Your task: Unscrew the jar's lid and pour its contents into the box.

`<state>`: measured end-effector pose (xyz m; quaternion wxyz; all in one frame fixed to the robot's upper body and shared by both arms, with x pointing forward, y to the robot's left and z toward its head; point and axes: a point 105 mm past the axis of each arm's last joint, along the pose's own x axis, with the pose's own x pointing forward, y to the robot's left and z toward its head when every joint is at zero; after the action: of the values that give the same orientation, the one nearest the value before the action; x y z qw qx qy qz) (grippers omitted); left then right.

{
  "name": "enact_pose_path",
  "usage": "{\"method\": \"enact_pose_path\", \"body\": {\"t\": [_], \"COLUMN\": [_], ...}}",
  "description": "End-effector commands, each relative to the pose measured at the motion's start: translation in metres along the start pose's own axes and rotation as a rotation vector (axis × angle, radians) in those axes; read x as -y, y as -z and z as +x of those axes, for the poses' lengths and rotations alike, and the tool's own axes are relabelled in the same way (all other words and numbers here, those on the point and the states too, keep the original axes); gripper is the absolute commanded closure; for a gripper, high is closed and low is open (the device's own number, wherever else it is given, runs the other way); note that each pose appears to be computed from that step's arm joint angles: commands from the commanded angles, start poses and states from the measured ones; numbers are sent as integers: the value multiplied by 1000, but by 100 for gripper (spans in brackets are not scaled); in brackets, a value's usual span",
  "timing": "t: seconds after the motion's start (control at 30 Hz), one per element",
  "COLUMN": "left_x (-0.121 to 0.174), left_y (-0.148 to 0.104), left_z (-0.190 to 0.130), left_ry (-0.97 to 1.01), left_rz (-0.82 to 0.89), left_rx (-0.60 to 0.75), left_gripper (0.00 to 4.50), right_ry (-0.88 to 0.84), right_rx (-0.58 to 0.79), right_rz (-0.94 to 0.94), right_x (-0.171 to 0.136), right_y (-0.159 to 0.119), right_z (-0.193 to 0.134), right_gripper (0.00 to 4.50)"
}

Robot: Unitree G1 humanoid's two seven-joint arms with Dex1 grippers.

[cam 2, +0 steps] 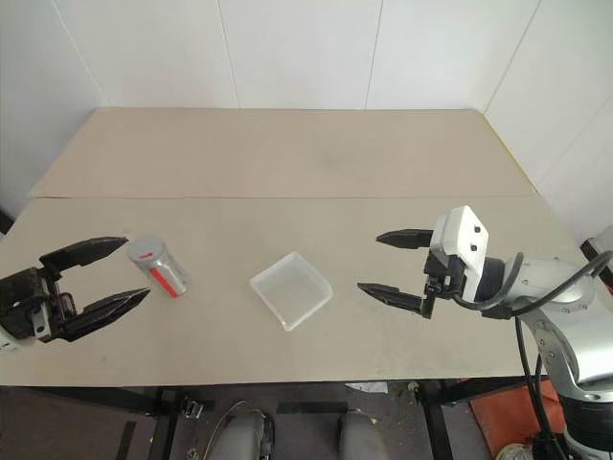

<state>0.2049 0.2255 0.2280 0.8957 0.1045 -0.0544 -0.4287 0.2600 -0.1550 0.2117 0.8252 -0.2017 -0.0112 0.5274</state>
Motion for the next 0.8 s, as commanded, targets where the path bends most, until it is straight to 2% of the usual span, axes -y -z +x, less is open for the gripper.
{"method": "enact_pose_path", "body": {"t": [0.03, 0.23, 0.43, 0.5, 0.63, 0.8], "left_x": [3, 5, 13, 15, 28, 30], "left_y": [-12, -9, -10, -9, 13, 30], "left_z": [-1, 3, -7, -9, -15, -10], "left_ry": [-9, -20, -133, -200, -358, -603], "left_rz": [40, 40, 68, 57, 22, -17], "left_rx": [24, 32, 33, 35, -44, -37], "left_gripper": [5, 5, 5, 5, 5, 5], "right_ry": [8, -15, -43, -59, -88, -125], "right_rx": [15, 23, 25, 20, 7, 12], "right_rz": [-69, -58, -80, -86, -112, -133], "right_x": [4, 3, 13, 15, 18, 22], "right_y": [-13, -12, -15, -13, -10, -12], "right_z": [-4, -2, -2, -1, 5, 6], "right_gripper": [0, 0, 0, 0, 0, 0]}}
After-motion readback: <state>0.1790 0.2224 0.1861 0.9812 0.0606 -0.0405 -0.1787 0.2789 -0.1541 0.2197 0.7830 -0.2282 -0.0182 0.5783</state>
